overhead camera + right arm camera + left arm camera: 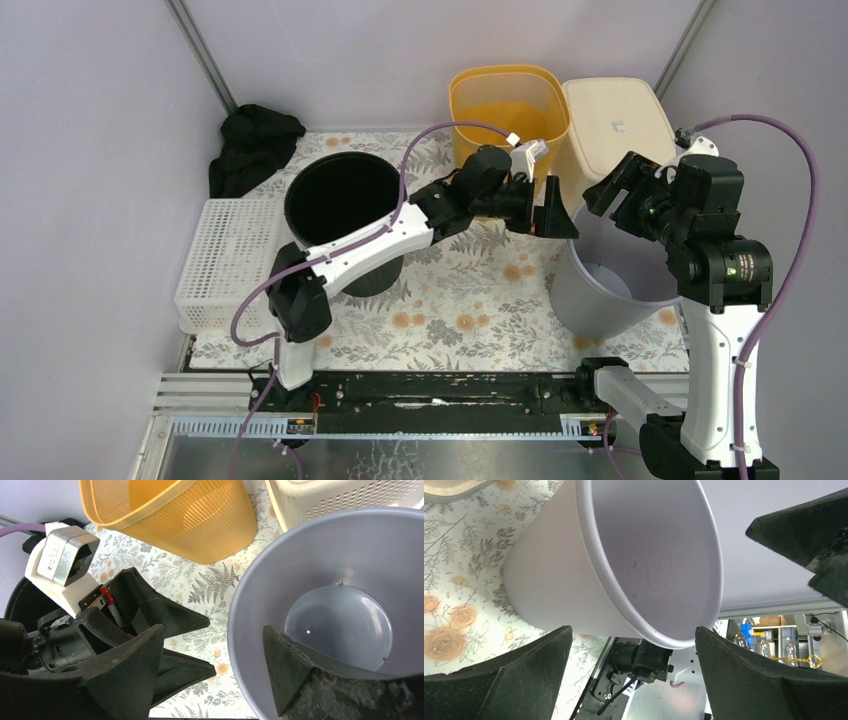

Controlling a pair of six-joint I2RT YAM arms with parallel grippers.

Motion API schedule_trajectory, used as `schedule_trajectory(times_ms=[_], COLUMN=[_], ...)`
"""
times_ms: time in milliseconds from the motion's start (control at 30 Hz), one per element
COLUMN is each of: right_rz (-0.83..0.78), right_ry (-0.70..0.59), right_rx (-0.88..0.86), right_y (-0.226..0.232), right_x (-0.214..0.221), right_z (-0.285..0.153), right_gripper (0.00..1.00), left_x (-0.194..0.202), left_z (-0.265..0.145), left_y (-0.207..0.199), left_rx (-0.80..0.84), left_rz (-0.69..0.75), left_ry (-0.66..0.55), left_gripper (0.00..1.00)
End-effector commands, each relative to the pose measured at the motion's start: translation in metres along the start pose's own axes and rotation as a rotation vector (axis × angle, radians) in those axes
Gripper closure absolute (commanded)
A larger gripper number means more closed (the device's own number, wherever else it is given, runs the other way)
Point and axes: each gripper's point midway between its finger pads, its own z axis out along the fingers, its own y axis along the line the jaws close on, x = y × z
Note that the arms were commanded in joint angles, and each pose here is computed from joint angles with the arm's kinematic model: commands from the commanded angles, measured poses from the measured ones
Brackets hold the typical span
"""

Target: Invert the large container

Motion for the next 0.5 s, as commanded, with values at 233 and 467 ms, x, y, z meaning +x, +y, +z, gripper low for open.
schedule_trajectory(times_ms=[233, 467], right_rz=[0.015, 0.017], right_ry=[-0.062, -0.091], right_rx=[-0.089, -0.165], right_y=[0.019, 0.034], right_x=[-0.015, -0.021], right_z=[-0.007, -0.016], right_gripper=[0.21, 0.21], left_x=[-0.007, -0.008], left_z=[-0.035, -0.059], left_y=[0.001, 0.009], left_rx=[-0.127, -0.229], left_rz=[0.071, 0.076], left_ry=[-0.063, -0.095], left_gripper=[0.00, 0.00])
